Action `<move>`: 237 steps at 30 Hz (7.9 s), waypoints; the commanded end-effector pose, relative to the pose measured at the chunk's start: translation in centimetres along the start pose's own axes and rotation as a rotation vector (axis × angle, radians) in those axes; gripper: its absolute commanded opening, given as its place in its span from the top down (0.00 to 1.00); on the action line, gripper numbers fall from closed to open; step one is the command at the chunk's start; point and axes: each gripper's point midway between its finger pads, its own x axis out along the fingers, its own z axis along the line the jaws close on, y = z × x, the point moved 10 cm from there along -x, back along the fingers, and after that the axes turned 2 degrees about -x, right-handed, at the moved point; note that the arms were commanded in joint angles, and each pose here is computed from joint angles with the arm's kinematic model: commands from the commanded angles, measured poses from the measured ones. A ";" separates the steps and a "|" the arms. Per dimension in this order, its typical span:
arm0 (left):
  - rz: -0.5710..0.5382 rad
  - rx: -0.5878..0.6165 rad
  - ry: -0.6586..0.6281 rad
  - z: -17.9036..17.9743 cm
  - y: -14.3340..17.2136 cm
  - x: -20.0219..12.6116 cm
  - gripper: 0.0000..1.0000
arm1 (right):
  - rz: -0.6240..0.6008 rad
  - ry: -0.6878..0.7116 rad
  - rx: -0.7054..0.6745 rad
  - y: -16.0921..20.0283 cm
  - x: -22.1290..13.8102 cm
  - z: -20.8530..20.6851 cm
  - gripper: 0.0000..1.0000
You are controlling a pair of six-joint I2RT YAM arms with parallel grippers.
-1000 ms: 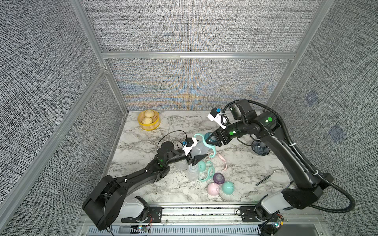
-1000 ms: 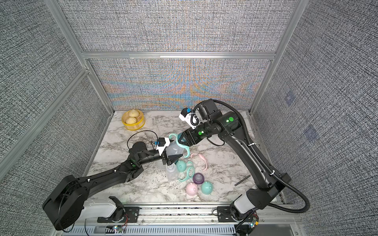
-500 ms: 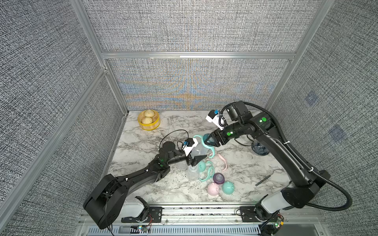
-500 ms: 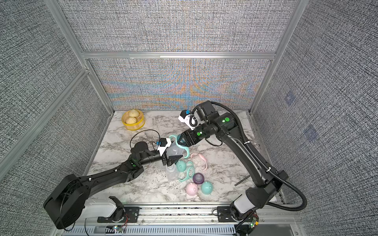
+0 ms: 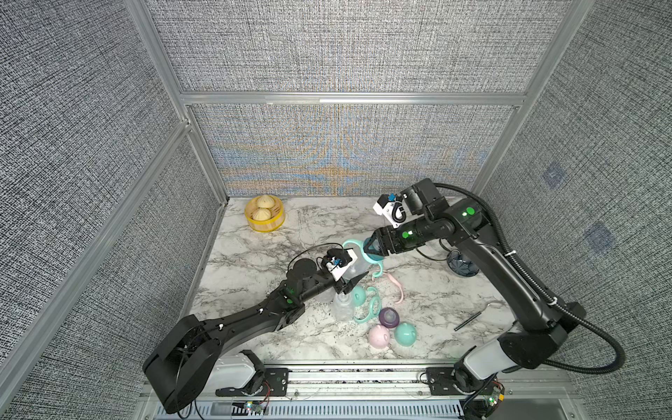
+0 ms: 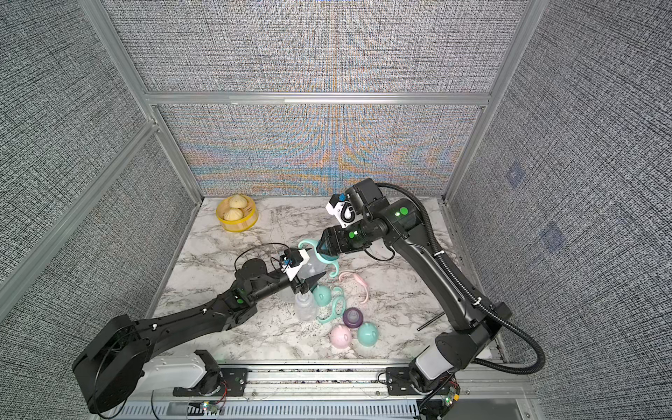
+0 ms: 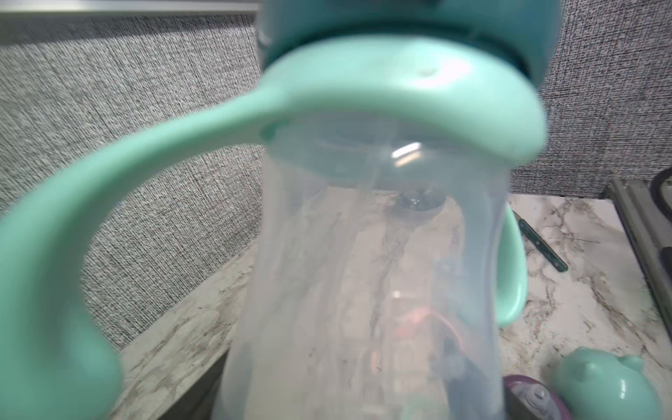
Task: Assemble the baby bottles
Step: Close the nipple on the baby bottle, then screw the nipple onto the baby bottle.
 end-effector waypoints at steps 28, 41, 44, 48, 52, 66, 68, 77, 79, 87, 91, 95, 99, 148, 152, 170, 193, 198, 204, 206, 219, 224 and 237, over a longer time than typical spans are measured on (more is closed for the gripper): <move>0.030 -0.058 -0.128 0.7 -1.0 2.3 1.00 | -0.168 0.018 0.079 2.4 -6.1 1.5 0.18; -0.110 -0.299 0.250 0.9 -2.4 2.1 1.00 | -0.547 0.014 -0.268 5.1 -5.6 0.3 0.16; -0.131 -0.327 0.307 0.8 -2.8 2.0 1.00 | -0.583 0.007 -0.297 5.3 -4.7 -0.2 0.16; -0.151 -0.369 0.352 0.5 -2.8 1.8 1.00 | -0.648 -0.028 -0.297 5.4 -3.7 -0.5 0.16; -0.146 -0.398 0.383 0.4 -2.8 1.8 1.00 | -0.686 -0.088 -0.314 5.0 -3.0 -0.4 0.16; -0.161 -0.420 0.395 0.1 -2.6 1.5 1.00 | -0.721 -0.148 -0.321 3.5 -1.4 -0.2 0.16; -0.161 -0.417 0.395 0.1 -2.6 1.5 1.00 | -0.722 -0.152 -0.318 3.5 -1.1 -0.3 0.16; -0.154 -0.421 0.385 0.2 -2.3 1.7 1.00 | -0.720 -0.154 -0.308 3.5 -0.8 -0.5 0.28; -0.156 -0.418 0.379 0.2 -2.3 1.6 1.00 | -0.715 -0.155 -0.306 3.4 -0.7 -0.5 0.31; -0.128 -0.380 0.289 0.8 -2.7 1.8 1.00 | -0.703 -0.095 -0.272 3.6 -0.5 -0.7 0.45; -0.121 -0.336 0.102 1.0 -2.6 1.4 1.00 | -0.719 -0.015 -0.242 3.8 -0.3 0.0 0.49; -0.101 -0.251 -0.091 0.6 -3.1 1.1 1.00 | -0.733 0.079 -0.162 3.7 0.5 0.8 0.52; -0.076 -0.149 -0.211 -0.5 -3.7 1.2 1.00 | -0.754 0.148 -0.087 3.6 1.3 2.2 0.52; -0.048 -0.313 0.400 -1.6 -4.2 1.8 1.00 | -0.724 -0.150 -0.360 5.5 -2.1 0.3 0.24; -0.044 -0.313 0.401 -1.7 -4.1 1.8 1.00 | -0.730 -0.151 -0.353 5.4 -2.0 0.3 0.26; -0.037 -0.318 0.394 -1.7 -3.6 2.0 1.00 | -0.730 -0.146 -0.324 5.3 -1.5 0.0 0.31; -0.034 -0.324 0.396 -1.5 -3.6 2.1 1.00 | -0.719 -0.137 -0.315 5.5 -1.2 -0.3 0.33; -0.025 -0.326 0.380 -1.4 -3.7 2.2 1.00 | -0.718 -0.125 -0.309 5.4 -1.1 -0.3 0.45; 0.000 -0.305 0.160 0.1 -3.6 2.4 1.00 | -0.729 -0.036 -0.231 5.0 -0.7 -0.7 0.59; 0.001 -0.290 0.079 0.5 -3.6 2.3 1.00 | -0.750 0.023 -0.167 4.8 -0.3 -0.9 0.64; 0.018 -0.067 -0.373 -1.2 -3.5 2.7 1.00 | -0.800 0.212 0.024 3.0 3.1 2.4 0.82; 0.016 -0.069 -0.383 -1.3 -3.1 2.7 1.00 | -0.821 0.203 0.028 2.6 3.4 3.0 0.79; 0.049 -0.139 -0.172 -1.5 -3.2 2.3 1.00 | -0.773 -0.135 -0.182 4.2 -2.4 1.0 0.14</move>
